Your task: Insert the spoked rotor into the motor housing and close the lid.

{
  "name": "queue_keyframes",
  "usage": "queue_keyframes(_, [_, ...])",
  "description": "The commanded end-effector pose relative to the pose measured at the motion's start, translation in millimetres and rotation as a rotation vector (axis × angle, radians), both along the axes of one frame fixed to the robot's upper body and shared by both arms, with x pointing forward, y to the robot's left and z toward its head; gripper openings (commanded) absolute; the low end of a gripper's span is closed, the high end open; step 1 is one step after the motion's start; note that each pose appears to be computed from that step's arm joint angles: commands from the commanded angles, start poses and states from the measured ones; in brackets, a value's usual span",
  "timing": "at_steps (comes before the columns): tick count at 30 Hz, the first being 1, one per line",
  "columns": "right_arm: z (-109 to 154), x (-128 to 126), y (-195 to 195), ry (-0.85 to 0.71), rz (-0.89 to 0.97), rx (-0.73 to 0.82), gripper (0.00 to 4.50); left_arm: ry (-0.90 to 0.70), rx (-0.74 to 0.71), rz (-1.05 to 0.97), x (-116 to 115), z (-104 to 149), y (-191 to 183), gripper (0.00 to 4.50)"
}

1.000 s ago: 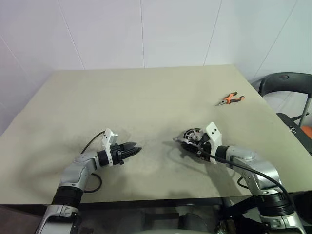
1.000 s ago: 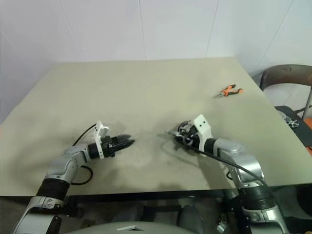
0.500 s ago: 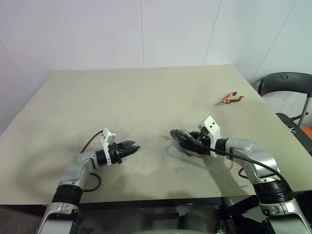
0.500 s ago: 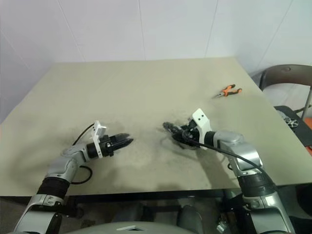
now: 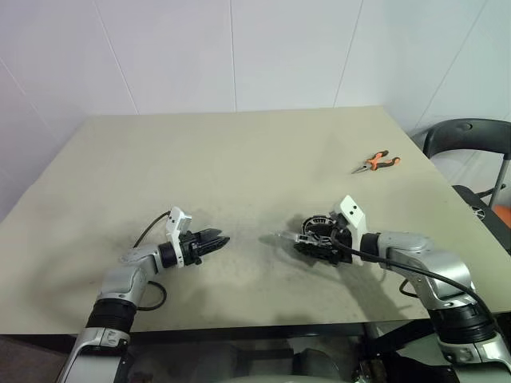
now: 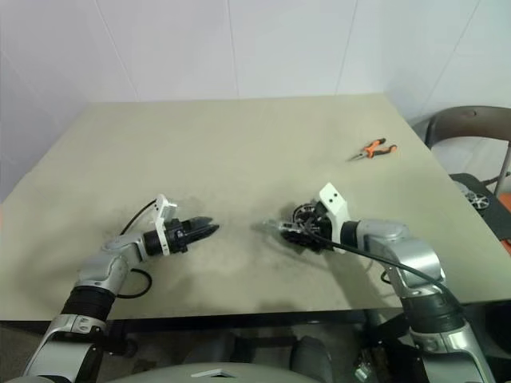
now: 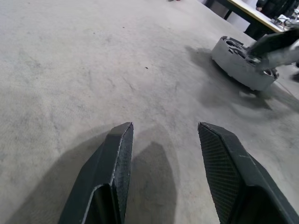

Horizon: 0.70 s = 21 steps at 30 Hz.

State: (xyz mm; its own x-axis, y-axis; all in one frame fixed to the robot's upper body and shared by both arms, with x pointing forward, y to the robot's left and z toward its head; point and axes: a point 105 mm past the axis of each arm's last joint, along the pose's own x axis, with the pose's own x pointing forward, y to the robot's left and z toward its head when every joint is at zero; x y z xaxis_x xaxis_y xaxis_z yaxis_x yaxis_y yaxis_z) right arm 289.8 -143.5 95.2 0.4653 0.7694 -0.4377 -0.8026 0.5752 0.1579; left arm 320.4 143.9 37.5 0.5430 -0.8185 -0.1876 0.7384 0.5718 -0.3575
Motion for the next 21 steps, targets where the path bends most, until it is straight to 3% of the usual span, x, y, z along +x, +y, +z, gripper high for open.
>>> queue_keyframes(1, [27, -12, 1, -0.064, 0.103, -0.003, 3.83, 0.007, 0.032, 0.019, 5, -5, 3, 2.36])
queue_keyframes(6, [40, -26, 0, -0.086, 0.215, -0.067, 3.83, 0.013, 0.049, 0.018, 5, -12, 6, 2.36])
queue_keyframes(12, [50, -12, -28, -0.130, 0.152, -0.147, 3.83, 0.012, 0.040, 0.019, -2, -17, 7, 2.36])
queue_keyframes(19, [63, -2, -32, -0.156, 0.050, -0.092, 3.83, -0.009, 0.001, 0.023, -3, -12, 5, 2.36])
queue_keyframes(21, [68, -1, -27, -0.165, 0.035, -0.054, 4.18, -0.018, -0.004, 0.023, 1, -8, 5, 2.36])
